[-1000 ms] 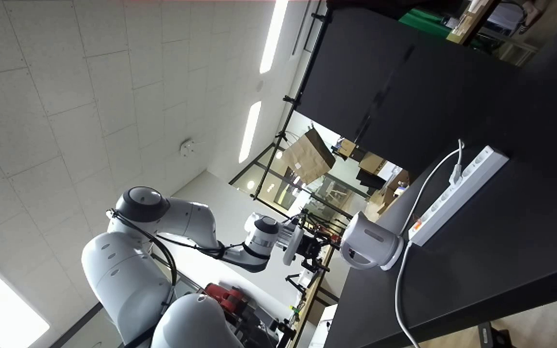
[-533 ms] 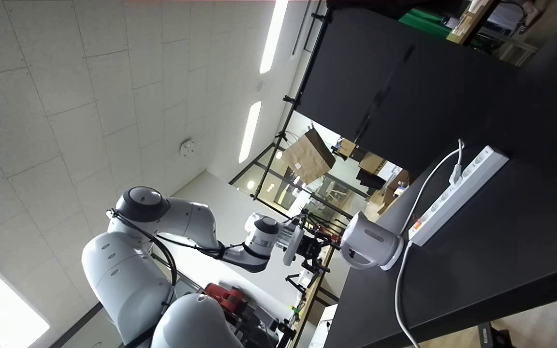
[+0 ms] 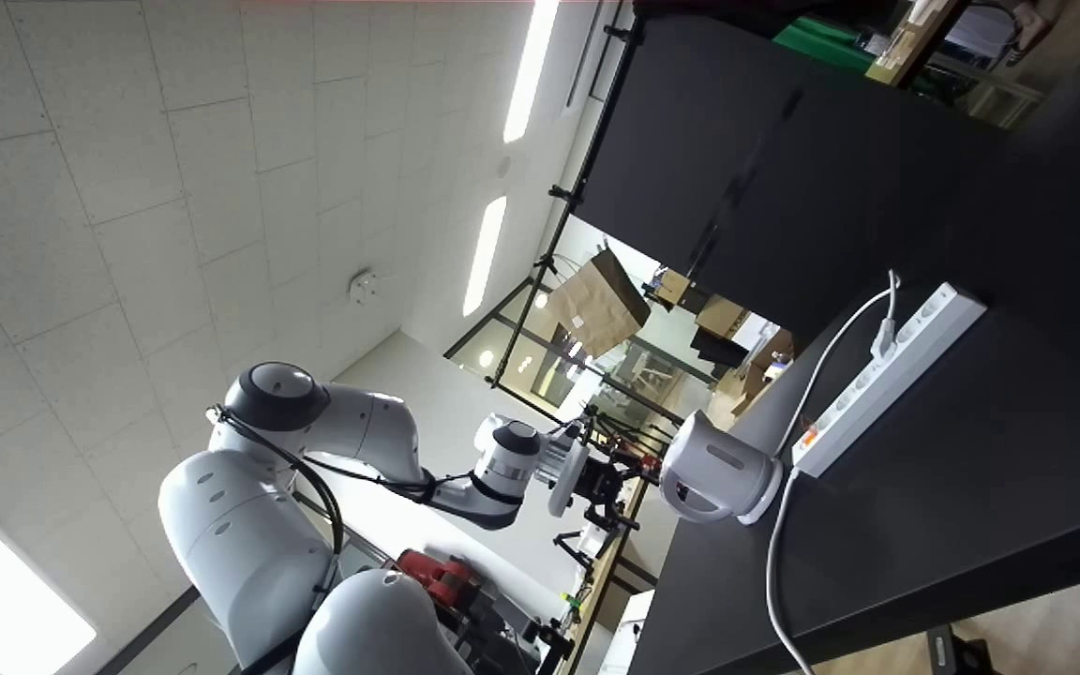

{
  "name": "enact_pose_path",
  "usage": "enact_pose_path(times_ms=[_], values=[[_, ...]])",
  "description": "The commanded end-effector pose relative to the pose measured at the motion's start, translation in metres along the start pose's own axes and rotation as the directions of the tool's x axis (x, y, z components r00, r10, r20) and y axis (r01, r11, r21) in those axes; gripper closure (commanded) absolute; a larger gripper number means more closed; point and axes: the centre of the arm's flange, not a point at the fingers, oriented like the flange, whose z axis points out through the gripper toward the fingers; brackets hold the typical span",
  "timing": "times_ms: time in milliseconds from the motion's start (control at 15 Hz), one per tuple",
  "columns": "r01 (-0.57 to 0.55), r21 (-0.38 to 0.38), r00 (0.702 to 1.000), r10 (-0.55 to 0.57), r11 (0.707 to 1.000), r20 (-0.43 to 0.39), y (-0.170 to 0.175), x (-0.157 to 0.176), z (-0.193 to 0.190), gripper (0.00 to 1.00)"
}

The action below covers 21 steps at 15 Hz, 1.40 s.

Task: Press the switch on the kettle

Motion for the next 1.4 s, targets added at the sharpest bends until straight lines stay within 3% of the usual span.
enact_pose_path(times_ms=[0,1333], values=[[-0.020,-0.012,1.000,0.020,1.000,0.010,-0.004,0.005,-0.005,0.00],[-0.007,-0.027,0.998,0.009,1.000,0.061,-0.015,0.002,0.018,0.00]])
